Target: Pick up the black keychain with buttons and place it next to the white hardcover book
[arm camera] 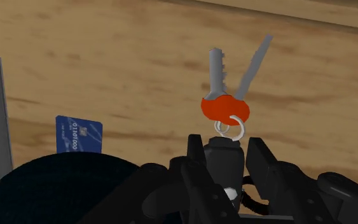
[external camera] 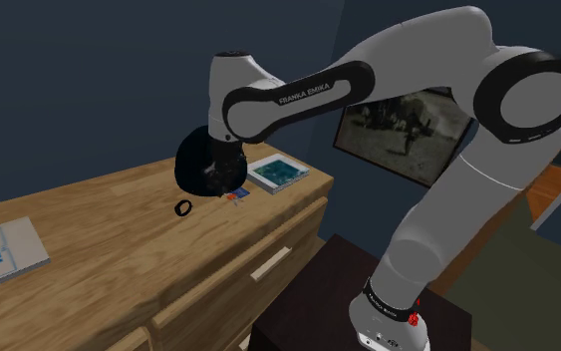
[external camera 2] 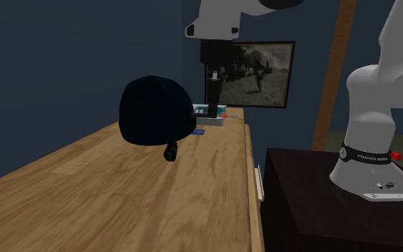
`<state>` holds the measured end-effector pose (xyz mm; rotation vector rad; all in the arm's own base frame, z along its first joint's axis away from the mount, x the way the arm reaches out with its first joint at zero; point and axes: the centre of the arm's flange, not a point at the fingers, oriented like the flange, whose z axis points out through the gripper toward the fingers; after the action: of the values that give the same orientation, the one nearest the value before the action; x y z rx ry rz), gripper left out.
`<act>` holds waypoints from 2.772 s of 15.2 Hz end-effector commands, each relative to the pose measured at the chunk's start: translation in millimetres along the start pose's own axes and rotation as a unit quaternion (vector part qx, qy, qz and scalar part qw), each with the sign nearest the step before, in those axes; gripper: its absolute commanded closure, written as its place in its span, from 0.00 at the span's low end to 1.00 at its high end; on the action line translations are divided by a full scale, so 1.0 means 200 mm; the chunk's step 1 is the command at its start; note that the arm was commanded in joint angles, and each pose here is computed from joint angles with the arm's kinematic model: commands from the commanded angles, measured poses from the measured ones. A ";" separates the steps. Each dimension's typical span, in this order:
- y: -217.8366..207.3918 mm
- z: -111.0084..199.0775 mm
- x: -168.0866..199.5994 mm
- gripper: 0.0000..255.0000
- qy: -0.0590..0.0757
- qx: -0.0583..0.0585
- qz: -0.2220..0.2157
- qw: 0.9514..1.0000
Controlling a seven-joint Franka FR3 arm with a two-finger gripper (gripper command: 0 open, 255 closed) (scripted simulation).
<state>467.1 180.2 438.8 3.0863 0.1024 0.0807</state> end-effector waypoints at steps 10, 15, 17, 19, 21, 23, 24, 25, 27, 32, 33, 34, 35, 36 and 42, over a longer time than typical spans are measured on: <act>0.59 0.08 -0.09 1.00 0.000 0.000 -0.001 1.000; 0.58 0.21 -0.09 1.00 0.000 0.000 -0.001 1.000; 0.58 0.27 -0.09 1.00 0.000 0.000 -0.001 1.000; 0.58 0.32 -0.10 1.00 0.000 0.000 -0.001 1.000; 0.58 0.37 -0.10 1.00 0.000 0.000 -0.001 1.000; 0.57 0.43 -0.10 1.00 0.000 0.000 -0.001 1.000; 0.57 0.45 -0.10 1.00 0.000 0.000 -0.001 1.000; 0.57 0.46 -0.10 1.00 0.000 0.000 -0.001 1.000; 0.57 0.46 -0.10 1.00 0.000 0.000 -0.001 1.000; 0.57 0.46 -0.10 1.00 0.000 0.000 -0.001 1.000; 0.57 0.46 -0.10 0.00 0.000 0.000 -0.001 1.000; 0.57 0.46 -0.10 0.00 0.000 0.000 -0.001 1.000; 0.57 0.46 -0.10 0.00 0.000 0.000 -0.001 1.000; 0.57 0.46 -0.10 0.00 0.000 0.000 -0.001 1.000; 0.57 0.21 -0.10 0.00 0.000 0.000 -0.001 1.000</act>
<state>455.4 62.0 391.6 3.0868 0.1051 0.0833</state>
